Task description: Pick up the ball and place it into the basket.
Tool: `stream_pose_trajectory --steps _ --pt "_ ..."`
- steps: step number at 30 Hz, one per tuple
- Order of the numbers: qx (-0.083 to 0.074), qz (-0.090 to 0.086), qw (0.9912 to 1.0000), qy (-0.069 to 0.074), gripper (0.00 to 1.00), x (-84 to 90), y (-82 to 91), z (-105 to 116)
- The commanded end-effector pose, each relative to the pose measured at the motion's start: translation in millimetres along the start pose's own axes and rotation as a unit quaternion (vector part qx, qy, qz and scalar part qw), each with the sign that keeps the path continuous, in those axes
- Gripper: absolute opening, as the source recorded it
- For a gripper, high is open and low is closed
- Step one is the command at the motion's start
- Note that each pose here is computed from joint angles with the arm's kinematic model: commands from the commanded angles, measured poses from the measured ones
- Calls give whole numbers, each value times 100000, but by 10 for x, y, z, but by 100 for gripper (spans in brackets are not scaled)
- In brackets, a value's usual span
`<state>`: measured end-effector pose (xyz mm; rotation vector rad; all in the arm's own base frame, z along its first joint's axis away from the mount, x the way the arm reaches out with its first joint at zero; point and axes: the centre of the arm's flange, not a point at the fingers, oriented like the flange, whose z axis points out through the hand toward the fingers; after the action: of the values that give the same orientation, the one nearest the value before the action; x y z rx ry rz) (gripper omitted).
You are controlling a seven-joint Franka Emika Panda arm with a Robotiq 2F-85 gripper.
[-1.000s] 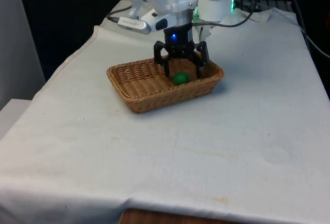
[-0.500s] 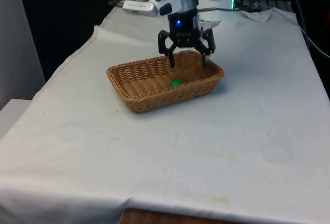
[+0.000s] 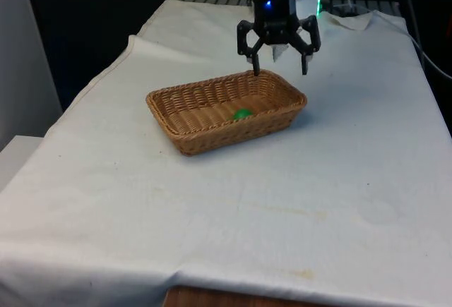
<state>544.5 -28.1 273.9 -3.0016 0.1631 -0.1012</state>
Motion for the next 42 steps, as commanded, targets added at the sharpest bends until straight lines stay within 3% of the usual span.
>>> stream_pose_trajectory --steps 1,5,13,14,23,24,31,32,42 --pt "-470 79 99999 -61 100 7 -69 -19" --pt "87 -188 99997 727 100 36 -191 -91" --pt "-278 -379 99993 1078 100 144 -516 -203" --pt "257 -518 99988 1447 100 145 -500 -207" --pt "-207 -1023 99979 1785 100 254 -926 -280" --pt "271 -1138 99971 2082 100 238 -882 -295" --pt "-23 -2268 99952 2122 100 283 -1122 -271" --pt "442 -2163 99949 2324 100 286 -1102 -274" --pt "-405 -5077 99847 2151 100 278 -1185 -265"
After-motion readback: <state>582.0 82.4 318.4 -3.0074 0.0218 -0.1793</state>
